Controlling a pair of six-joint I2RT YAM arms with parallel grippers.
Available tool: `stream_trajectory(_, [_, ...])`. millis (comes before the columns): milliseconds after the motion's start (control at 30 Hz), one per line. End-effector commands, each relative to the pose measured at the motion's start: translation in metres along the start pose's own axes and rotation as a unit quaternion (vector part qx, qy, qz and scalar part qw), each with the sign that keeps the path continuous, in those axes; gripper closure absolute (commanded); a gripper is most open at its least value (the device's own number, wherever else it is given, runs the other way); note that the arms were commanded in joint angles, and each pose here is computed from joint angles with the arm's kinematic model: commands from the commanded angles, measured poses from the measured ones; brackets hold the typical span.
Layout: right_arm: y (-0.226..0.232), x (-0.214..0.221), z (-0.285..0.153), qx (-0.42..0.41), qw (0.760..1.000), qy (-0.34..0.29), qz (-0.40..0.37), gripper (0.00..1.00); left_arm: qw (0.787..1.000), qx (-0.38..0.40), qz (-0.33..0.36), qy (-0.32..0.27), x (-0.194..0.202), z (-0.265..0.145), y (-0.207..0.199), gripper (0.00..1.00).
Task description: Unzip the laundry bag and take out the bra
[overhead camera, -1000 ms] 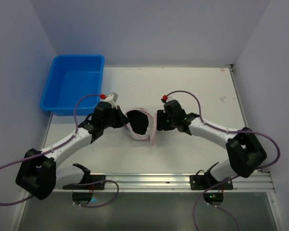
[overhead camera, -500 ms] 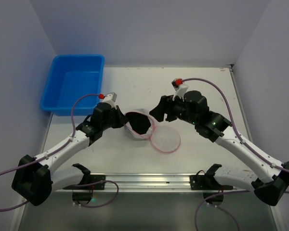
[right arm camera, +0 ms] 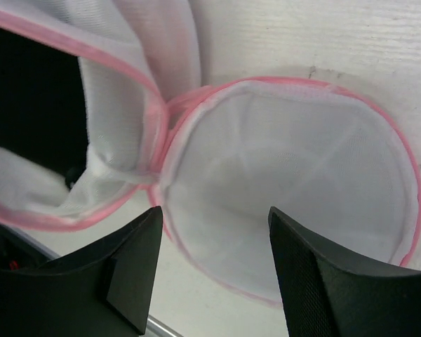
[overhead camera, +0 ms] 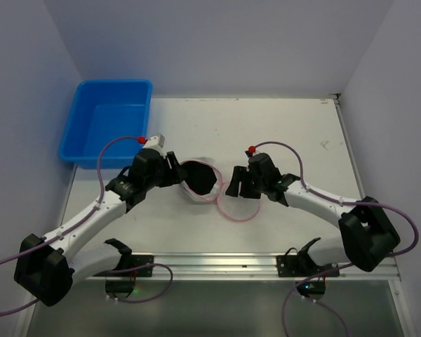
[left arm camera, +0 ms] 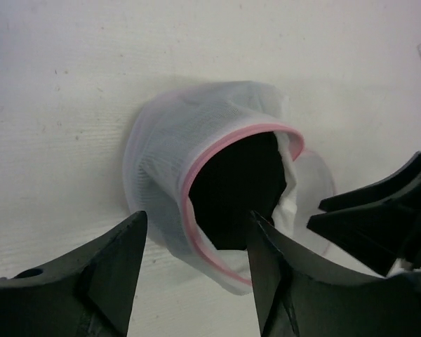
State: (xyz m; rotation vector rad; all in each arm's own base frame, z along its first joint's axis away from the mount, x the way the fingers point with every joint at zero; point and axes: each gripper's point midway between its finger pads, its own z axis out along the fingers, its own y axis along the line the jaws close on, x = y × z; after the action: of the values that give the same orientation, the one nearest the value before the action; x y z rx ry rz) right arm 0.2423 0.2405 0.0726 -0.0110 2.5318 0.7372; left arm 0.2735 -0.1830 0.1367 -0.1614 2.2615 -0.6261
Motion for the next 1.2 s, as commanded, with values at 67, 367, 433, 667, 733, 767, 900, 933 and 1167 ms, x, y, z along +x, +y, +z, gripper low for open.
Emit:
stream_trajectory(67, [-0.004, -0.010, 0.016, -0.002, 1.000, -0.014, 0.021, 0.36, 0.997, 0.000, 0.027, -0.071, -0.054, -0.033, -0.025, 0.32])
stream_trajectory(367, [-0.023, 0.001, 0.031, 0.020, 0.999, 0.009, 0.047, 0.37, 0.993, 0.040, 0.110, -0.035, -0.041, -0.015, -0.106, 0.37])
stream_trajectory(433, [-0.023, 0.001, 0.031, 0.020, 0.999, 0.009, 0.047, 0.36, 0.991, 0.035, 0.127, -0.010, -0.027, -0.001, -0.122, 0.38])
stream_trajectory(667, [-0.021, -0.001, 0.031, 0.017, 0.999, 0.008, 0.049, 0.36, 0.983, -0.059, 0.170, 0.032, 0.002, 0.044, -0.102, 0.37])
stream_trajectory(733, [-0.022, 0.001, 0.031, 0.017, 0.999, 0.009, 0.050, 0.36, 0.979, -0.089, 0.183, 0.027, 0.002, 0.047, -0.092, 0.32])
stream_trajectory(767, [-0.021, 0.000, 0.031, 0.016, 0.999, 0.008, 0.049, 0.36, 0.976, -0.098, 0.192, 0.033, 0.008, 0.051, -0.088, 0.30])
stream_trajectory(900, [-0.021, 0.002, 0.033, 0.013, 0.999, 0.009, 0.049, 0.36, 0.967, -0.134, 0.214, 0.037, 0.016, 0.062, -0.070, 0.13])
stream_trajectory(933, [-0.021, 0.002, 0.033, 0.012, 0.999, 0.010, 0.049, 0.36, 0.964, -0.145, 0.220, 0.044, 0.020, 0.066, -0.065, 0.11])
stream_trajectory(1167, [-0.021, 0.004, 0.035, 0.010, 0.999, 0.017, 0.049, 0.36, 0.942, -0.223, 0.248, 0.046, 0.029, 0.073, -0.033, 0.10])
